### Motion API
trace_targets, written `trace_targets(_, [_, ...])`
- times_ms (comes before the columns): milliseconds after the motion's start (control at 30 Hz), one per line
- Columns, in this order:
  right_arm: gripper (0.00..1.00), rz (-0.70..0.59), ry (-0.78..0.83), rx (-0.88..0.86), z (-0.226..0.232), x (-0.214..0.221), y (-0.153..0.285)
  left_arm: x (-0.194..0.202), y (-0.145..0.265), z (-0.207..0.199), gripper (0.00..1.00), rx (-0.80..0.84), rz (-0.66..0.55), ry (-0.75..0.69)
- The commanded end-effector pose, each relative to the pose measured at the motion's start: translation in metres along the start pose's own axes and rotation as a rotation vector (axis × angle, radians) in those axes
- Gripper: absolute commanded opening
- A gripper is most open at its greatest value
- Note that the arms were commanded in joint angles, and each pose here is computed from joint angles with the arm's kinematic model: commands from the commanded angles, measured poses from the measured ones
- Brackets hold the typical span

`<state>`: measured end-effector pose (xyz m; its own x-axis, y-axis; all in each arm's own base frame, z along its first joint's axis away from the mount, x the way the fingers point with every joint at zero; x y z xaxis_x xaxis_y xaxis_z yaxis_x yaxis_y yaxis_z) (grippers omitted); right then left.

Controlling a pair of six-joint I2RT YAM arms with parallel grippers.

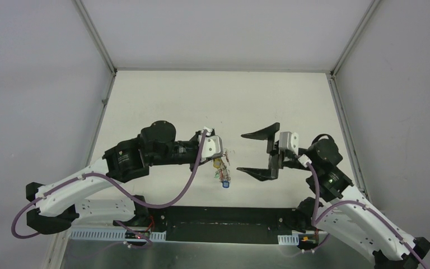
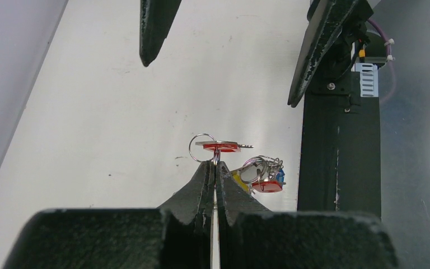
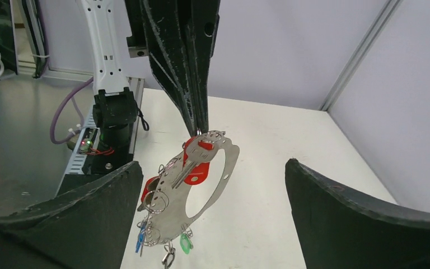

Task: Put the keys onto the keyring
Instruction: Adjust the key on the keyring.

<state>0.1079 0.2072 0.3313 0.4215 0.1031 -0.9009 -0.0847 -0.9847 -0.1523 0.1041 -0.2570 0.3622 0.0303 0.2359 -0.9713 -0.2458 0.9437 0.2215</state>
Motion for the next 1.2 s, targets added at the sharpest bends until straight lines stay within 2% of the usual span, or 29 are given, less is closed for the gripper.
trace_targets(0, [1.00,-0.019,-0.162,0.031,-0.010,-0.016,-0.011,-0.025,0.006,0.002,0.00,-0.017,-0.073,-0.022])
trace_targets(133, [1.00,0.024,-0.393,0.149,-0.022,-0.015,-0.016,-0.022,0.004,0.001,0.00,-0.008,-0.064,-0.017])
trace_targets(233, [1.00,0.069,-0.474,0.095,-0.014,-0.012,-0.018,-0.019,0.002,0.000,0.00,-0.003,-0.055,-0.006])
trace_targets(300, [0.99,0.087,-0.491,0.028,-0.006,-0.008,-0.019,-0.018,0.000,-0.001,0.00,0.002,-0.051,0.004])
trace_targets(333, [0.96,0.091,-0.496,0.003,-0.003,-0.006,-0.020,-0.017,0.000,-0.001,0.00,0.003,-0.047,0.008])
trace_targets(467, [0.73,0.103,-0.512,-0.041,0.004,0.003,-0.021,-0.014,-0.002,-0.002,0.00,0.004,-0.040,0.023])
trace_targets(567, [0.65,0.109,-0.529,-0.080,0.008,0.010,-0.023,-0.013,-0.003,-0.002,0.00,0.005,-0.036,0.028])
trace_targets(700, [0.62,0.121,-0.549,-0.095,0.010,0.021,-0.027,-0.012,-0.004,-0.002,0.00,0.005,-0.032,0.039])
trace_targets(933, [0.64,0.119,-0.573,-0.126,0.011,0.033,-0.034,-0.012,-0.005,-0.002,0.00,0.004,-0.030,0.050])
trace_targets(1000, [0.62,0.122,-0.583,-0.133,0.011,0.036,-0.036,-0.011,-0.005,-0.003,0.00,0.007,-0.028,0.054])
trace_targets(1033, [0.58,0.121,-0.585,-0.139,0.012,0.036,-0.037,-0.011,-0.005,-0.003,0.00,0.007,-0.027,0.054])
trace_targets(1167, [0.24,0.119,-0.586,-0.151,0.013,0.038,-0.037,-0.011,-0.005,-0.003,0.00,0.007,-0.027,0.056])
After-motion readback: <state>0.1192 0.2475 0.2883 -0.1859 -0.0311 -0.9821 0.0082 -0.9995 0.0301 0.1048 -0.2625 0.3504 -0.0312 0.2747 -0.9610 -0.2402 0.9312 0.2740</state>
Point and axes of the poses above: each gripper's point midway between its finger pads, its own y axis back along the fingers, its own z axis along the line the jaws close on, x = y × z, the point moved 5 cm from there along y, back along the fingers, and after that the axes turned 8 degrees about y, right-handed, at the moved point
